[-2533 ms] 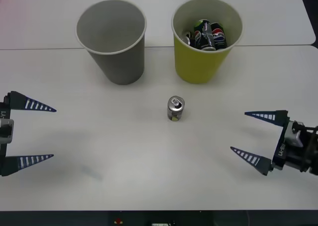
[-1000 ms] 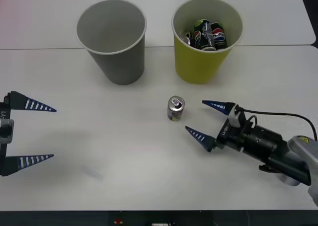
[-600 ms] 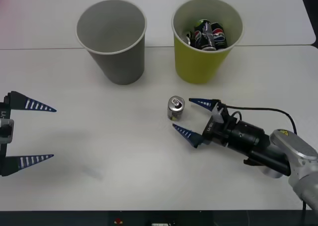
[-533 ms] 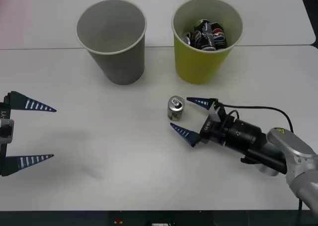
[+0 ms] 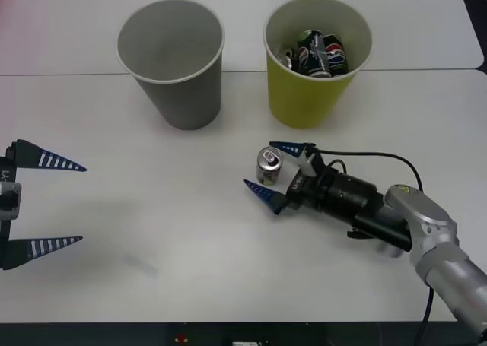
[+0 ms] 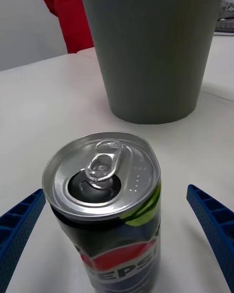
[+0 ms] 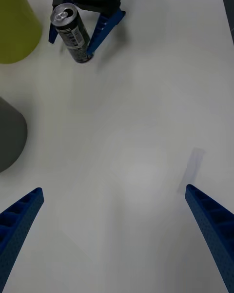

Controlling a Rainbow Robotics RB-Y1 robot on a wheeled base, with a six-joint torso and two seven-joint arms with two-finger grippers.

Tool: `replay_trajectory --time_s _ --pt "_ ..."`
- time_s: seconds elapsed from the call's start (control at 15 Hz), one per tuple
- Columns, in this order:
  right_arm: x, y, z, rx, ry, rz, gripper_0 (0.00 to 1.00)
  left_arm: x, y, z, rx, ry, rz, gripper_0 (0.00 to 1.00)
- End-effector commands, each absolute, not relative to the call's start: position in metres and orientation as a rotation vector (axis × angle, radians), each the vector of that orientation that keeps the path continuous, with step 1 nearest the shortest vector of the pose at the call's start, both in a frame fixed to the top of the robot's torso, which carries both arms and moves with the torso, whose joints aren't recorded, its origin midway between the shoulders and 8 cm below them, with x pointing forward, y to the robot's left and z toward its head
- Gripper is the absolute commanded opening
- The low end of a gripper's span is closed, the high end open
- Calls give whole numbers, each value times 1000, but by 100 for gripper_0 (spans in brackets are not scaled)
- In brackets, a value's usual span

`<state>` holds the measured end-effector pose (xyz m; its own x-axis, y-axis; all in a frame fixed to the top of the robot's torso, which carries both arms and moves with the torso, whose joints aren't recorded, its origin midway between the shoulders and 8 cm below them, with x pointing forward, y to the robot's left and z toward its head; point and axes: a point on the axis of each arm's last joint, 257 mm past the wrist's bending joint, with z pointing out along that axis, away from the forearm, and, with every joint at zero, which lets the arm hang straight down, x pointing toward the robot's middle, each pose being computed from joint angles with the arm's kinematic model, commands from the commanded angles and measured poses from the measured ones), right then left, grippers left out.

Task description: Put the can into the green bin and the plastic bottle into the gray bin

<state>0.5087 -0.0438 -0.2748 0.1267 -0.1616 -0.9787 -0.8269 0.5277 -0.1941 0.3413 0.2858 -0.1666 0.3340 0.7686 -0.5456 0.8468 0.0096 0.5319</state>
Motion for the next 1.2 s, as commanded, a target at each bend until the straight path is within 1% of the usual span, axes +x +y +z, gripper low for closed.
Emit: replay_trajectory --time_s 0.07,0.13,0.2,0.27,0.33,0.87,1.2 --pt "509 -43 -276 -943 1385 597 100 341 286 -167 1762 1444 -118 100" --pt "508 -42 -275 -946 1380 597 94 341 286 -167 1762 1444 -118 100" --pt "508 -42 -275 -949 1377 594 54 341 286 -167 1762 1444 -118 100" --pt "508 -42 -276 -950 1378 593 11 341 286 -167 1762 1444 -118 100" --pt "508 -42 -275 -951 1375 593 0 341 286 -167 1762 1444 -118 100" --pt "507 -38 -267 -968 1350 607 0 341 286 -167 1762 1444 -118 100" --pt "501 -46 -261 -1006 1326 626 0 341 286 -167 1762 1444 -118 100"
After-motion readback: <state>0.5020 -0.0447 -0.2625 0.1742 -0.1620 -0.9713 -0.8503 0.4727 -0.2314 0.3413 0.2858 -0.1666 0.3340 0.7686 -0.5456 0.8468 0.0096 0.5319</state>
